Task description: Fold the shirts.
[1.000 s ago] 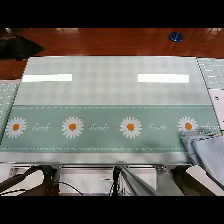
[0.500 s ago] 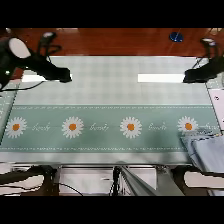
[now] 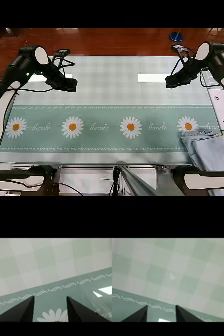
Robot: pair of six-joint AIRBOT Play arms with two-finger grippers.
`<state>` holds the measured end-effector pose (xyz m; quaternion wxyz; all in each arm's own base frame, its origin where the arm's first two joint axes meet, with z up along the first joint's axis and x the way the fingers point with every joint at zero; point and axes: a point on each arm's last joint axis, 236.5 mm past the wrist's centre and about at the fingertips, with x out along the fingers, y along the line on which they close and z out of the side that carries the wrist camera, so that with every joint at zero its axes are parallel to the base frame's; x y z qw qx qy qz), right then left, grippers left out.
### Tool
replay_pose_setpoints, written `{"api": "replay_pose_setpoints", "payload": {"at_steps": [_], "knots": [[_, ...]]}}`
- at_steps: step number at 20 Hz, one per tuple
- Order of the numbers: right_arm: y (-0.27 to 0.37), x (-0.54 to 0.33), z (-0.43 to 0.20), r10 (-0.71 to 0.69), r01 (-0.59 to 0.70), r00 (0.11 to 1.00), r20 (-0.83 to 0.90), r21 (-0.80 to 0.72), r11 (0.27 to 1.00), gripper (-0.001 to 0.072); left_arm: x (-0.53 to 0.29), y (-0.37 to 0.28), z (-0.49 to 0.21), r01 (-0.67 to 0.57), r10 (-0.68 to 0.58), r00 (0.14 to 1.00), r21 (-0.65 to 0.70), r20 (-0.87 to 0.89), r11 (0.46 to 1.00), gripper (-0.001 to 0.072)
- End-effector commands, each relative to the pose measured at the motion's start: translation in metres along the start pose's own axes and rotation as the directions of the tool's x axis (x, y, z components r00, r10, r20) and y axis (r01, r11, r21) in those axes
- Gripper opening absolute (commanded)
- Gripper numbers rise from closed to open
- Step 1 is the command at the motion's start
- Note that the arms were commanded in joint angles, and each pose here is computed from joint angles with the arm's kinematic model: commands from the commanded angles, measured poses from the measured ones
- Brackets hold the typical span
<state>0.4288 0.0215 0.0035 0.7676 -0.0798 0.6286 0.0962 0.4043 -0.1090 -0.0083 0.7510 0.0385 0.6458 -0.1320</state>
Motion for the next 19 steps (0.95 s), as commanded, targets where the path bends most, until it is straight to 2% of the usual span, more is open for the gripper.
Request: {"api": "replay_pose_setpoints", "payload": {"at_steps": [1,19], "knots": [[0.003,0.000,0.000,0.001,-0.001,1.000,-0.002,-0.006,1.000,0.0413,0.001,0.000,0.000,-0.004,0.004,1.000,-0.001,-0.005,1.000,0.0484],[0.003,0.000,0.000,0.001,-0.001,1.000,-0.002,-0.006,1.000,0.0413,0.033,0.004,-0.008,-0.002,0.001,0.997,-0.011,-0.081,1.000,0.0483]]}}
